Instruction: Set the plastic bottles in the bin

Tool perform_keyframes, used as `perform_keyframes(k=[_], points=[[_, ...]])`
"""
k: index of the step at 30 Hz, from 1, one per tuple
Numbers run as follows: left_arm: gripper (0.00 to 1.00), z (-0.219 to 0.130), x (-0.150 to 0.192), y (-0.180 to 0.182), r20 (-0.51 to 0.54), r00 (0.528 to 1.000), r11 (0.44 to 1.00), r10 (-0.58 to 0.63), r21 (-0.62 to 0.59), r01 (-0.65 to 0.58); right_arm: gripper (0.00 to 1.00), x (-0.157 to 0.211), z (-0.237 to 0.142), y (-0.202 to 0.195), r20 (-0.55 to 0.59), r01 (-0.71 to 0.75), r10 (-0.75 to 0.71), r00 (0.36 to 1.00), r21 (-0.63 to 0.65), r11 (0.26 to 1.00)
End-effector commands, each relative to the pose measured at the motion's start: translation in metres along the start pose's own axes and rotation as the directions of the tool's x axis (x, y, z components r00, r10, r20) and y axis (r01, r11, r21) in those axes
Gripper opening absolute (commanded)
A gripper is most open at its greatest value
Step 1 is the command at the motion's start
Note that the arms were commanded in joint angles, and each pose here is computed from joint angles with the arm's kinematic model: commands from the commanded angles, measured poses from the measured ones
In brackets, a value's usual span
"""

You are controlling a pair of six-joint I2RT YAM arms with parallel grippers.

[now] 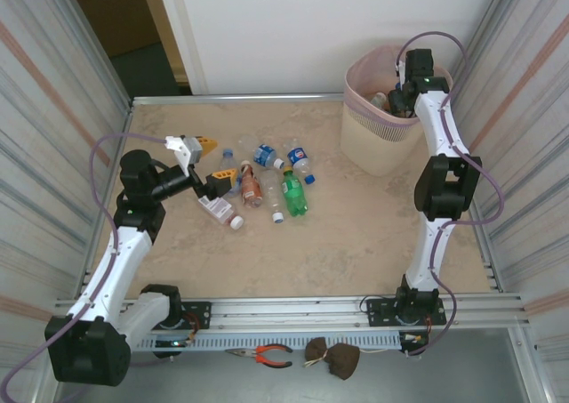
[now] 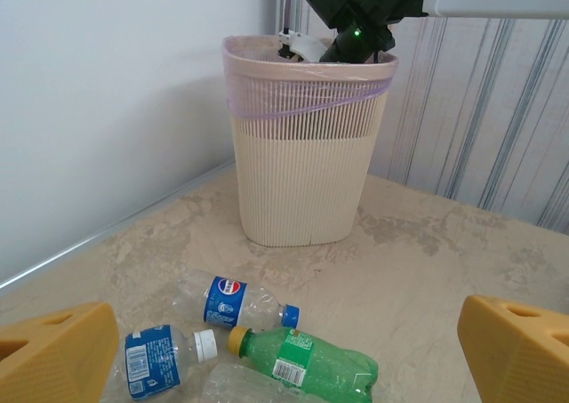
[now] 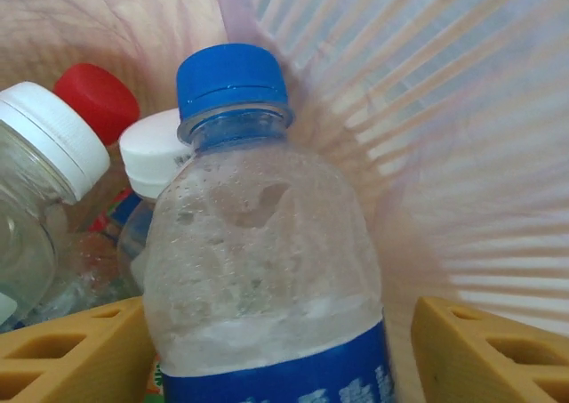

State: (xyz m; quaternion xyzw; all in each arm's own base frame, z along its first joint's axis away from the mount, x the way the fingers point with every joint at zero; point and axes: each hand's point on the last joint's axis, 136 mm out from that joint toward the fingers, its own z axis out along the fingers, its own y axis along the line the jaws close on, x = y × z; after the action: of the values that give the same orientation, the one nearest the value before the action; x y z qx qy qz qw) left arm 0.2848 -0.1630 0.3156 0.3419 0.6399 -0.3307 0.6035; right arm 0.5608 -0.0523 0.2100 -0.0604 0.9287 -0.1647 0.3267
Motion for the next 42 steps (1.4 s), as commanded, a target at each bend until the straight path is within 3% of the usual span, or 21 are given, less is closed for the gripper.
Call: perform_keyframes(k=[1,10,22,25,32,42], points=[[0.99,0.000,-0.008,-0.001,0.010,1.000,1.000,0.008,-0.001,-0.008,0.80,0.021,0.000,0.021,-0.093,0.011,-0.018,0.996,-0.074,0.997],[0.99,-0.001,-0.009,-0.001,0.012,1.000,1.000,0.013,-0.008,-0.012,0.89,-0.021,-0.063,0.007,0.041,0.003,-0.002,0.999,-0.032,0.999],[0.99,-0.002,-0.010,-0.001,0.016,1.000,1.000,0.017,-0.013,-0.017,0.87,-0.047,-0.126,0.001,0.181,-0.064,0.076,0.981,-0.073,0.995],[0.99,-0.002,-0.010,-0.002,0.016,1.000,1.000,0.016,-0.009,-0.016,0.82,-0.048,-0.123,-0.003,0.184,-0.113,0.134,0.974,-0.121,0.986],[0.99,-0.002,-0.009,-0.001,0.013,1.000,1.000,0.018,-0.013,-0.018,0.57,-0.048,-0.104,-0.007,0.160,-0.206,0.242,0.957,-0.214,0.955],[0.99,-0.002,-0.009,-0.001,0.010,1.000,1.000,0.018,-0.016,-0.017,0.47,-0.018,-0.036,0.004,0.010,-0.259,0.270,0.963,-0.247,0.934]])
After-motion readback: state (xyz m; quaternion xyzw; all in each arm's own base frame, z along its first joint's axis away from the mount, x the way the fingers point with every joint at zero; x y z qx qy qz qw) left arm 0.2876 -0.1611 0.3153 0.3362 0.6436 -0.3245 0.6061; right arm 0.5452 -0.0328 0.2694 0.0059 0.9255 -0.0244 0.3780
